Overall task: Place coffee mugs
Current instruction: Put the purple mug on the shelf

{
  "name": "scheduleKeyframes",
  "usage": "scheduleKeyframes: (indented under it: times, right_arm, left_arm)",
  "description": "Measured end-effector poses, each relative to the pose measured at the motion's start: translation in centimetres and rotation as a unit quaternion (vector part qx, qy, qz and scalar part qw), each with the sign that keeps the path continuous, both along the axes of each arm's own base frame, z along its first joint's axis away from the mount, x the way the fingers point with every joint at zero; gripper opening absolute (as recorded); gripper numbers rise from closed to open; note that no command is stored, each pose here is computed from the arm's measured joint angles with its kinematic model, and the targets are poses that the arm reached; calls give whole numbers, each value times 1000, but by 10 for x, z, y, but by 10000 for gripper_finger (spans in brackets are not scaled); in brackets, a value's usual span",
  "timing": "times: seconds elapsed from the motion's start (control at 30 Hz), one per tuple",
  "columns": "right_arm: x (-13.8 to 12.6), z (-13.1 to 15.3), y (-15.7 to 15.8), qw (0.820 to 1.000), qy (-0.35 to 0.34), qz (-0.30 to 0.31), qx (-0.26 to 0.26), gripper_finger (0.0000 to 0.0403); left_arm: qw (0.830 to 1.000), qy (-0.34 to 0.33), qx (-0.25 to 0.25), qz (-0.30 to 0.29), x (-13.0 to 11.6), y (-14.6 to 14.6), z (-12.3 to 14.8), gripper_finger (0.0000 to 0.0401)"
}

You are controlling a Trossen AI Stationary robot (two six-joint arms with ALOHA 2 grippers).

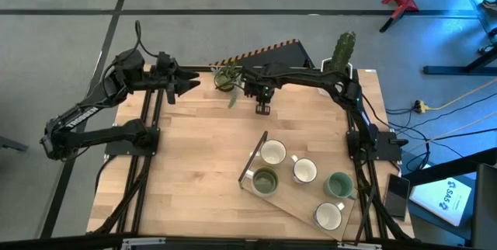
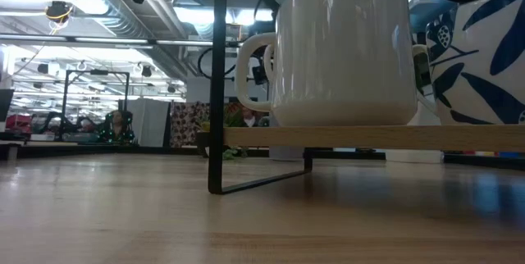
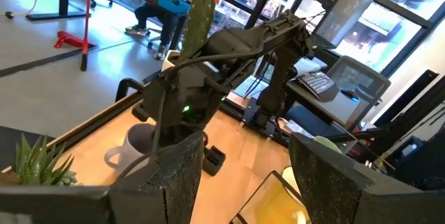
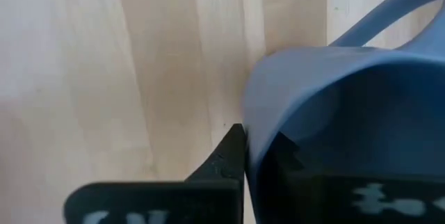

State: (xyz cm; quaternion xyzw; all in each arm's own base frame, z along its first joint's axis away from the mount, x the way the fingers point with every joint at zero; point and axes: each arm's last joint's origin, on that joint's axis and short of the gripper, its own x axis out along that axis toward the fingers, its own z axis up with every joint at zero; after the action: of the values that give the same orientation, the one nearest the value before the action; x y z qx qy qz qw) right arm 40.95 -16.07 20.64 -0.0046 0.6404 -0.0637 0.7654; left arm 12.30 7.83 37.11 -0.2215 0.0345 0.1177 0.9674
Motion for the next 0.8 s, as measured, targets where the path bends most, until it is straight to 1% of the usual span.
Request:
scheduleKeyframes:
  times: [0.23, 0.33, 0.47, 0.57, 0.67, 0.73, 0.8]
  right_arm:
    - [-6, 37, 22, 999, -31, 13, -18, 3]
    - [-10, 60, 37, 998, -57, 24, -28, 2]
    - [-19, 96, 67, 992, -96, 46, -64, 2]
    - [-31, 127, 98, 985, -130, 74, -85, 1]
    - [-48, 157, 136, 974, -173, 116, -91, 1]
    - [-59, 172, 165, 965, -201, 149, -84, 1]
    - [-72, 185, 193, 956, -227, 170, -68, 1]
  left_arm:
    - [1000, 6, 10, -4, 0, 0, -1, 208]
    - [1000, 7, 10, -4, 0, 0, -1, 208]
    - [1000, 10, 20, -5, 0, 0, -1, 208]
    - [1000, 10, 22, -6, 0, 0, -1, 208]
    - [1000, 10, 22, -6, 0, 0, -1, 208]
    - [1000, 11, 22, -6, 0, 0, -1, 208]
    - [1000, 11, 22, -6, 0, 0, -1, 208]
